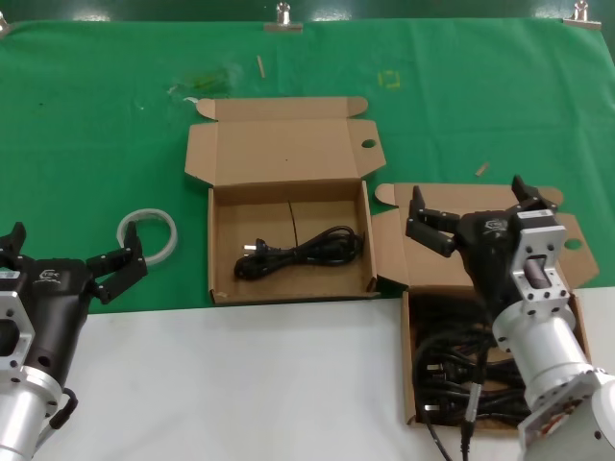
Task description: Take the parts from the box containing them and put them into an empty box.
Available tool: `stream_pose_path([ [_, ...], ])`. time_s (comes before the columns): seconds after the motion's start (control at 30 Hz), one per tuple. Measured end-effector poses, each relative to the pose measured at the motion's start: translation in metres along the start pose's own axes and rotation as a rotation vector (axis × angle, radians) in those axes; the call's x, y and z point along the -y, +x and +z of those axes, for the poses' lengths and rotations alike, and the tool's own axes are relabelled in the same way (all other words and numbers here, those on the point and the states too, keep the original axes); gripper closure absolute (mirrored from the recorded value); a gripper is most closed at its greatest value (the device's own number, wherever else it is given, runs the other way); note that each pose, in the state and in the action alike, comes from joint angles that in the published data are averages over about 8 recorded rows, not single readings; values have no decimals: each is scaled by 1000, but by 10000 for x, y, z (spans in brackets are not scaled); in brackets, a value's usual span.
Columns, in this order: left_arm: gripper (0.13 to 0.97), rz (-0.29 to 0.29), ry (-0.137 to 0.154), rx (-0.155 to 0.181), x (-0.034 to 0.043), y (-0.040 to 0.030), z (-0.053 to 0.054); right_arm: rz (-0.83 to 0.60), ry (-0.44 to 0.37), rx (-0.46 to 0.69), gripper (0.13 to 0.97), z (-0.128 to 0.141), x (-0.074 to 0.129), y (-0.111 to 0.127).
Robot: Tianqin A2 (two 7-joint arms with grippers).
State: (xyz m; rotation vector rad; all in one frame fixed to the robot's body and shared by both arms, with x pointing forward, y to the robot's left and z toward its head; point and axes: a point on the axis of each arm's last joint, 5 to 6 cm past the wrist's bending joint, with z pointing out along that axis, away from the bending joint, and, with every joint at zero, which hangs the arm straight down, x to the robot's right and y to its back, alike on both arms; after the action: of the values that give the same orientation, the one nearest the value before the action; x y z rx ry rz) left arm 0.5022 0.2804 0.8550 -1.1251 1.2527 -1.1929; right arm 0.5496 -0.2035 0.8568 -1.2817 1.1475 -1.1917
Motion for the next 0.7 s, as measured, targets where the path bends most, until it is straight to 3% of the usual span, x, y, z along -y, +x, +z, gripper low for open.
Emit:
stream_pose_path([
  [0.7, 132, 0, 0, 0, 0, 0, 0, 70, 36, -24, 130, -297, -75, 285],
])
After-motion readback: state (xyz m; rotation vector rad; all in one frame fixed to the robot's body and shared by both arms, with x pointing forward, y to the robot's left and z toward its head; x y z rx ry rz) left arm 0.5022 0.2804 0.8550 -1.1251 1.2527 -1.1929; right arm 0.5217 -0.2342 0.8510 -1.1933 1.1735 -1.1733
